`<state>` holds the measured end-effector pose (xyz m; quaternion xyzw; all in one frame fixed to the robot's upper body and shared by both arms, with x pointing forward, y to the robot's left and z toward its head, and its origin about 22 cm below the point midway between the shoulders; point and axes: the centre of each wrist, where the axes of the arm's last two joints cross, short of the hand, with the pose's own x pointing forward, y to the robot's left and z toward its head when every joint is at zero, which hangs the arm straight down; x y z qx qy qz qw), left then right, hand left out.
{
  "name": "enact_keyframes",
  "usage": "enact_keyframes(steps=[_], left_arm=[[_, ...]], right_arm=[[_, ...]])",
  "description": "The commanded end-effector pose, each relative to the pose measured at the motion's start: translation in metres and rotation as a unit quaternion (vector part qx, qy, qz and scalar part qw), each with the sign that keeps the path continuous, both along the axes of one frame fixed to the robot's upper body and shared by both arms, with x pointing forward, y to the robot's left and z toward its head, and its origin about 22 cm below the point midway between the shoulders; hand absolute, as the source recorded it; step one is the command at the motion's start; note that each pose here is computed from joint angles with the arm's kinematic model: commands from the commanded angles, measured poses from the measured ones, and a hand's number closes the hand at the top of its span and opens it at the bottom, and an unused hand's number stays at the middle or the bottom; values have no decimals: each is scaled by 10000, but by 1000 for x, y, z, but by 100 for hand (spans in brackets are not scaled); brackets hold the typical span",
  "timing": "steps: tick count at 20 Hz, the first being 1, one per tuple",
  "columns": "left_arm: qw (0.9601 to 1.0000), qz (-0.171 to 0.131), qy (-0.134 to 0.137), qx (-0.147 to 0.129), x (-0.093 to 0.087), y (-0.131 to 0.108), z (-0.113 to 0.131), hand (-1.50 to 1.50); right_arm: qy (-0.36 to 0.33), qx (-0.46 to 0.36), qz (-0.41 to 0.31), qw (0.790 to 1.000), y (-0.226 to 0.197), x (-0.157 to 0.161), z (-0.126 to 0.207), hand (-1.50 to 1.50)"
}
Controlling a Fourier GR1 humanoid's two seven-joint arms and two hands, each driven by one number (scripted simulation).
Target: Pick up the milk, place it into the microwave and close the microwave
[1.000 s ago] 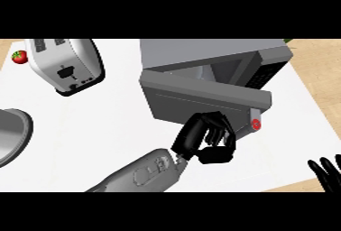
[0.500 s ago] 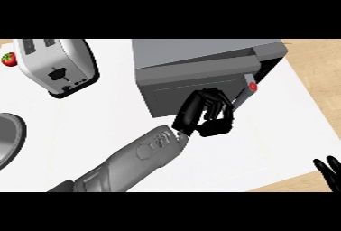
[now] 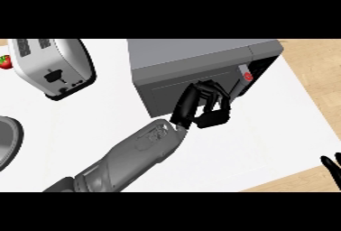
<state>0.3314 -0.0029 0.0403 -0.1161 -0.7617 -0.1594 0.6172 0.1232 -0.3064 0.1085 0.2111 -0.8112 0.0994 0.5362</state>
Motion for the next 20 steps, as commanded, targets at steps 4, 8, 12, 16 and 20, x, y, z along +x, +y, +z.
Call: enact_keyframes(steps=[4,8,12,16,20], left_arm=[[9981,400,271,-379,24,5,15,150],[9968,623,296,-403,25,11,6,150],[9964,707,-1,-464,24,10,5,150],[9955,765,-49,-549,25,9,7,150],[9949,829,-125,-568,24,9,5,150]], right_arm=[[-41,136,50,9999,-1,2,5,-150],[-72,112,99,9999,-2,3,9,-150],[-171,108,266,9994,0,8,15,-150],[-286,121,522,9982,4,8,21,-150],[-221,117,650,9976,4,8,21,-150]])
